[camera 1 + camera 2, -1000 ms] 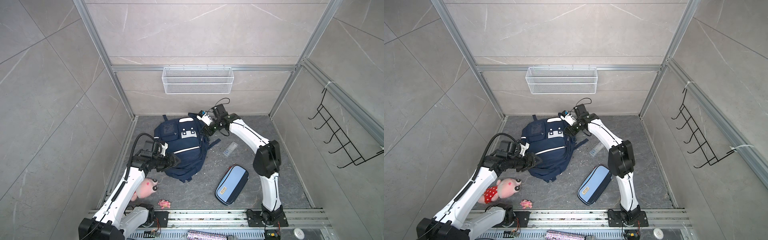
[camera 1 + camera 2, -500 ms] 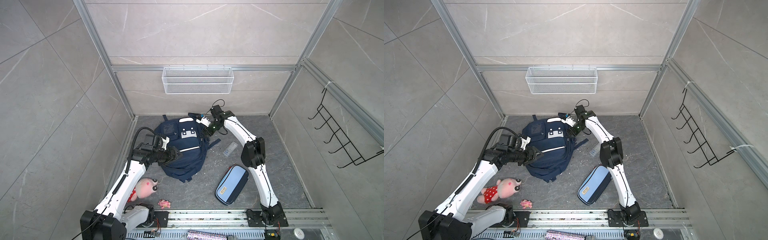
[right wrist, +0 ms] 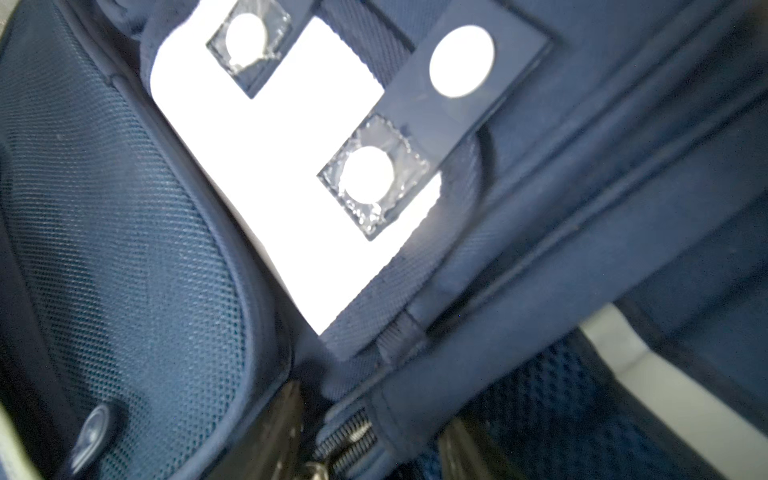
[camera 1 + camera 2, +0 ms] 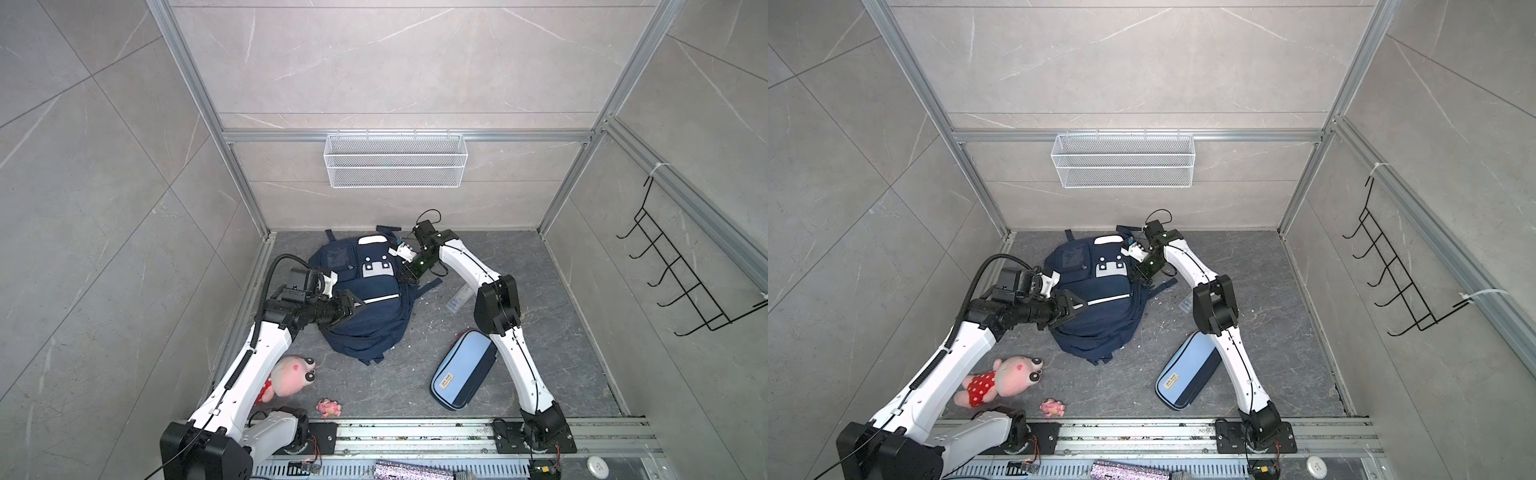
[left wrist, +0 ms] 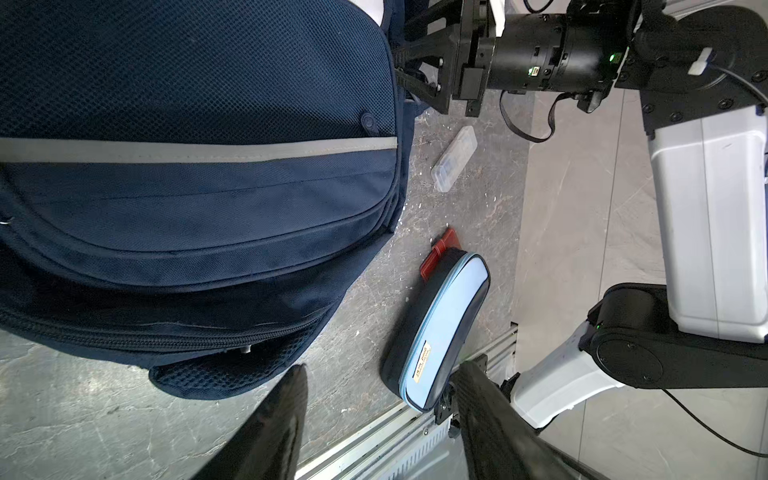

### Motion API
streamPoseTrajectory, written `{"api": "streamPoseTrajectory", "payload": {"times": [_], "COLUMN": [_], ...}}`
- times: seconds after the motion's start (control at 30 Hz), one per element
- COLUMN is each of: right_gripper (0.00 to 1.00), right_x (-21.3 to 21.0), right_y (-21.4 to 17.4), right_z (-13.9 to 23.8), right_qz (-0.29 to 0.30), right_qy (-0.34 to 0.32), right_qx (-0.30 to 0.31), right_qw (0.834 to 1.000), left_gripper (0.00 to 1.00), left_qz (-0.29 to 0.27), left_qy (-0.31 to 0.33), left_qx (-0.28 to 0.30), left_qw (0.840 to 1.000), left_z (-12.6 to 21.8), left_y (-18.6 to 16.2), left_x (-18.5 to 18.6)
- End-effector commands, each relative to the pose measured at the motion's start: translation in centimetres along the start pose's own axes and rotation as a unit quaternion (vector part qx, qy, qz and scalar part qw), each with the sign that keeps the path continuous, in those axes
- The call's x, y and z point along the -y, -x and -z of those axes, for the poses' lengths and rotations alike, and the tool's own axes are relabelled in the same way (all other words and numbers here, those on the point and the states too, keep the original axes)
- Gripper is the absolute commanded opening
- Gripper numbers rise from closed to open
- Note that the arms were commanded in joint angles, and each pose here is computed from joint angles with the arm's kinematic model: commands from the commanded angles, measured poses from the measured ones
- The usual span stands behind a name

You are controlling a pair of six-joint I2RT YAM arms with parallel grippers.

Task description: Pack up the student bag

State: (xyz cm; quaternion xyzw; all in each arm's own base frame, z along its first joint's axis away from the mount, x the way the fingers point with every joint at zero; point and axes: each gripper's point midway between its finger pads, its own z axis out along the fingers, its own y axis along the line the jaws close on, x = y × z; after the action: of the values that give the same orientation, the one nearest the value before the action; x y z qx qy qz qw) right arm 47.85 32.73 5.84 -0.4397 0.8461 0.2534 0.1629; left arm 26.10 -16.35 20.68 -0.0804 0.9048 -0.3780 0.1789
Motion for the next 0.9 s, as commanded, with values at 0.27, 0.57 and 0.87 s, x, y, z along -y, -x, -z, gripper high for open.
{"api": "streamPoseTrajectory", "payload": {"times": [0.27,0.57,0.87], "right_gripper": [0.36,0.55,0.56], "right_x": [-2.3,-4.0,-4.3], "right_y": [0.9,2.5,2.7], "right_z": [2.3,4.1,7.4], "right_qz": [0.002,-0.018,-0.035], "right_qy": [0.001,0.019,-0.027], "right_qx": [0.006,0.038,0.046], "right_qw": [1.000,0.999,0.998], "left_gripper": [0.58,0.53,0.48], "left_qz": [0.011,0.011,0.008], "left_qy": [-0.024,-0.008,0.009], "left_qx": [-0.003,0.014,-0.011], "left_qw": [1.000,1.000,1.000], "left_z": [-1.5,-3.9,-6.4], "left_y": [-0.3,0.2,-1.3], "left_x": [-0.6,-3.2,-6.2]}}
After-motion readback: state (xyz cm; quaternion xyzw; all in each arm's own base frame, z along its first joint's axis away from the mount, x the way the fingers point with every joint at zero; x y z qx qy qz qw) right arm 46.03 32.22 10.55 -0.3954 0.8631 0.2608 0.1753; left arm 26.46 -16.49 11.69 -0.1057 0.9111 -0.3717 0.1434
